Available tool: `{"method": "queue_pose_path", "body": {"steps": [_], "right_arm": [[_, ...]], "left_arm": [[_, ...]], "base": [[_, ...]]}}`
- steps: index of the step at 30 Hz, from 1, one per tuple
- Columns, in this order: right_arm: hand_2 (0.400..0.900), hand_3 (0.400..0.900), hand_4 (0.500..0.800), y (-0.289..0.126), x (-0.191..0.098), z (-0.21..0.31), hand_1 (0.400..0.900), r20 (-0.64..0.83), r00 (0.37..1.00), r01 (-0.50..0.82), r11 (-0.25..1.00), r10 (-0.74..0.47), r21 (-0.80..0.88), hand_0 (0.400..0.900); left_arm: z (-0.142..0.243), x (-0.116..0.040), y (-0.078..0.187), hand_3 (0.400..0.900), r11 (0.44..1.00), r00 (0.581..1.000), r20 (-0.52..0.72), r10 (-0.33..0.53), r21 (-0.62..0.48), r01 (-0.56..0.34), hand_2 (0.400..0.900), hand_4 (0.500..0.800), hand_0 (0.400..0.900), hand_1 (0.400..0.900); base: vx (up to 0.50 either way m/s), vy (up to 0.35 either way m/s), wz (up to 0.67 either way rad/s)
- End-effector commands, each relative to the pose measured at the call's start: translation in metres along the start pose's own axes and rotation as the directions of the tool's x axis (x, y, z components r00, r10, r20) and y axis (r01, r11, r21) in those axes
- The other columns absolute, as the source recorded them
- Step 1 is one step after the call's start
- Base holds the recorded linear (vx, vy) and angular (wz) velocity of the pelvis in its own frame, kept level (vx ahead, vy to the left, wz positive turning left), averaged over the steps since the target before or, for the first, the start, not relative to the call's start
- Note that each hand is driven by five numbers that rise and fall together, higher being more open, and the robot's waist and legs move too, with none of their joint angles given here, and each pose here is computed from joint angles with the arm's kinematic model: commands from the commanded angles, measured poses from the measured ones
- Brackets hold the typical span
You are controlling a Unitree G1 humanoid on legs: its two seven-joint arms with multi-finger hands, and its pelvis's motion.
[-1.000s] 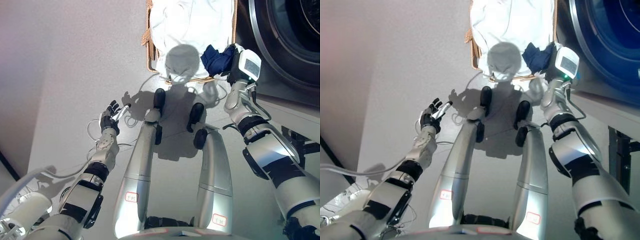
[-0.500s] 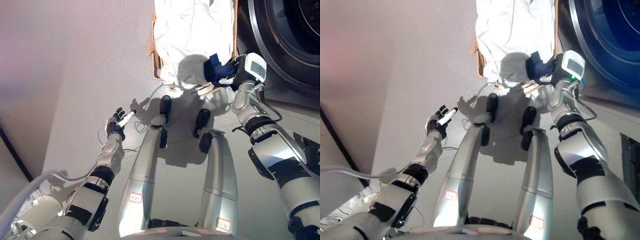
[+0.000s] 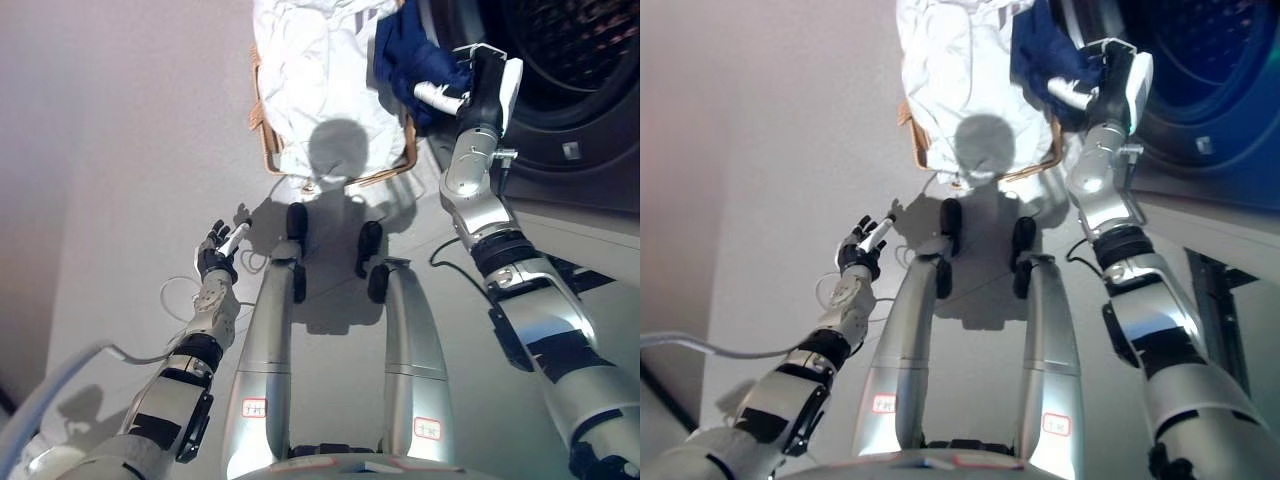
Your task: Put the clothes in the basket into the washing machine.
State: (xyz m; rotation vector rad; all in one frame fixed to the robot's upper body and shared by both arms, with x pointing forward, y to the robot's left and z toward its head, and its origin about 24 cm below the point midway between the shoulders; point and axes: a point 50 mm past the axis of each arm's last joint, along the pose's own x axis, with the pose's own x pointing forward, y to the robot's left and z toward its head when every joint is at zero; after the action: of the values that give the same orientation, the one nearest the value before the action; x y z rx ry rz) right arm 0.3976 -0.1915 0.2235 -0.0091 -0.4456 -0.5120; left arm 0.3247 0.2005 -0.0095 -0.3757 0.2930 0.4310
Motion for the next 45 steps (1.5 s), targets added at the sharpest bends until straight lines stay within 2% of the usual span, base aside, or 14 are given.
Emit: {"method": "queue_pose_path", "body": {"steps": [1,3,5,7,13,14,15,18,23,31,35,39,42,45], "right_arm": [[0.402,0.402,0.501,-0.014,0.017,0.044,0.402,0.055,0.991,0.079,0.876,-0.119,0.477,0.402],[0.4,0.4,0.5,-0.014,0.023,0.05,0.4,-0.012,0.99,0.116,0.749,-0.142,0.653,0.4],[0.4,0.4,0.5,-0.016,0.031,0.053,0.4,-0.072,0.983,0.169,0.663,-0.17,0.73,0.4],[0.4,0.4,0.5,-0.019,0.039,0.059,0.4,-0.144,0.97,0.229,0.524,-0.197,0.821,0.4],[0.4,0.4,0.5,-0.06,0.069,0.074,0.4,-0.248,0.928,0.341,0.373,-0.277,0.863,0.4],[0.482,0.482,0.549,-0.067,0.072,0.075,0.482,-0.244,0.927,0.344,0.381,-0.286,0.858,0.482],[0.9,0.9,0.8,-0.072,0.074,0.078,0.9,-0.23,0.928,0.336,0.397,-0.292,0.854,0.9],[0.9,0.9,0.8,-0.081,0.077,0.082,0.9,-0.194,0.935,0.315,0.448,-0.296,0.837,0.9],[0.9,0.9,0.8,-0.085,0.076,0.076,0.9,-0.202,0.931,0.325,0.441,-0.304,0.836,0.9],[0.9,0.9,0.8,-0.076,0.072,0.065,0.9,-0.221,0.934,0.33,0.447,-0.279,0.831,0.9],[0.9,0.9,0.8,-0.065,0.066,0.056,0.9,-0.209,0.948,0.305,0.496,-0.24,0.813,0.9],[0.9,0.9,0.8,-0.043,0.05,0.033,0.9,-0.218,0.96,0.28,0.524,-0.177,0.804,0.9],[0.9,0.9,0.8,-0.022,0.025,0.003,0.9,-0.253,0.962,0.268,0.566,-0.106,0.78,0.9],[0.9,0.9,0.8,-0.006,-0.025,-0.055,0.9,-0.336,0.942,0.23,0.703,0.013,0.673,0.9]], "left_arm": [[-0.015,-0.003,0.04,0.9,0.99,0.988,-0.058,0.143,-0.007,-0.144,0.9,0.8,0.9,0.9],[-0.017,-0.002,0.039,0.9,0.99,0.987,-0.072,0.141,-0.016,-0.142,0.9,0.8,0.9,0.9],[-0.019,-0.003,0.039,0.9,0.99,0.987,-0.087,0.137,-0.016,-0.139,0.9,0.8,0.9,0.9],[-0.021,-0.003,0.036,0.9,0.991,0.987,-0.099,0.129,-0.019,-0.131,0.9,0.8,0.9,0.9],[-0.03,-0.007,0.04,0.9,0.995,0.988,-0.119,0.099,0.013,-0.098,0.9,0.8,0.9,0.9],[-0.03,-0.008,0.039,0.9,0.996,0.989,-0.118,0.091,0.015,-0.09,0.9,0.8,0.9,0.9],[-0.032,-0.009,0.039,0.9,0.996,0.989,-0.118,0.083,0.019,-0.081,0.9,0.8,0.9,0.9],[-0.04,-0.013,0.042,0.9,0.996,0.987,-0.136,0.082,0.03,-0.078,0.9,0.8,0.9,0.9],[-0.045,-0.015,0.04,0.9,0.997,0.986,-0.15,0.079,0.036,-0.074,0.9,0.8,0.9,0.9],[-0.049,-0.017,0.038,0.9,0.996,0.982,-0.167,0.086,0.036,-0.082,0.9,0.8,0.9,0.9],[-0.051,-0.017,0.038,0.9,0.996,0.981,-0.172,0.089,0.03,-0.085,0.9,0.8,0.9,0.9],[-0.056,-0.019,0.04,0.9,0.995,0.977,-0.191,0.099,0.029,-0.095,0.9,0.8,0.9,0.9],[-0.062,-0.021,0.043,0.9,0.993,0.968,-0.22,0.12,0.031,-0.116,0.9,0.8,0.9,0.9],[-0.075,-0.027,0.05,0.9,0.99,0.951,-0.277,0.139,0.04,-0.134,0.9,0.8,0.9,0.9]], "base": [[-0.026,0.014,-0.05],[-0.021,0.015,-0.04],[-0.014,0.015,-0.05],[0.0,0.0,0.0],[0.003,-0.009,0.02],[0.0,0.0,0.0],[0.0,0.0,0.0],[0.038,-0.006,0.02],[0.028,-0.003,0.0],[0.0,0.0,0.0],[-0.004,0.01,-0.04],[0.004,0.017,-0.08],[0.026,0.018,-0.07],[0.061,0.021,-0.09]]}}
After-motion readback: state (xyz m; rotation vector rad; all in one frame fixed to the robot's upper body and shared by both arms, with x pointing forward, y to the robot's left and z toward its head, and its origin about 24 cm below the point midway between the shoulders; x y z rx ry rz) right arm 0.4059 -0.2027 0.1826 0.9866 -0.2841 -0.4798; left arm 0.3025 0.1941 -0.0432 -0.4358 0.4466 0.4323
